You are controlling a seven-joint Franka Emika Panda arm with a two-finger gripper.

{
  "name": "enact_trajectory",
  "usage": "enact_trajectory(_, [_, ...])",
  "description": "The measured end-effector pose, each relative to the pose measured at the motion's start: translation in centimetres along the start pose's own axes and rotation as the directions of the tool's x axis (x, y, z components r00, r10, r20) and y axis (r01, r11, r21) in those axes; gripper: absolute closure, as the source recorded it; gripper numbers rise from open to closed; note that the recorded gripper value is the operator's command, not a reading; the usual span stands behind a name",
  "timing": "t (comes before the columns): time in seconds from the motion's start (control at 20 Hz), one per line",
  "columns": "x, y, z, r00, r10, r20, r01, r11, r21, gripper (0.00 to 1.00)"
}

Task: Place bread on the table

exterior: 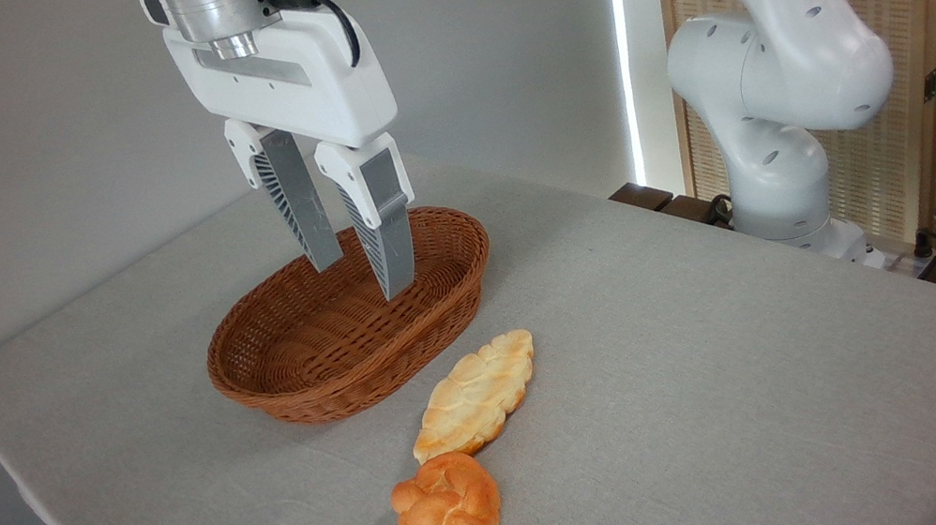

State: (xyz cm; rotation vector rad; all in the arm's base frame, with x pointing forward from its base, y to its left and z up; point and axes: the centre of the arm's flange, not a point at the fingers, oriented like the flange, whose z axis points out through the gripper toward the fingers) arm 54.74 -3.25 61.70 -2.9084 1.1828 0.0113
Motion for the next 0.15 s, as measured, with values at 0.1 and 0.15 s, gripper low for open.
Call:
enact_trajectory(0.1, [0.00, 0.00, 0.00, 1.000, 0.000, 0.000, 0.000, 1.000, 0.000, 0.00])
enact_trajectory(0.15, [0.00, 0.00, 0.00, 1.000, 0.000, 0.000, 0.000, 1.000, 0.000, 0.00])
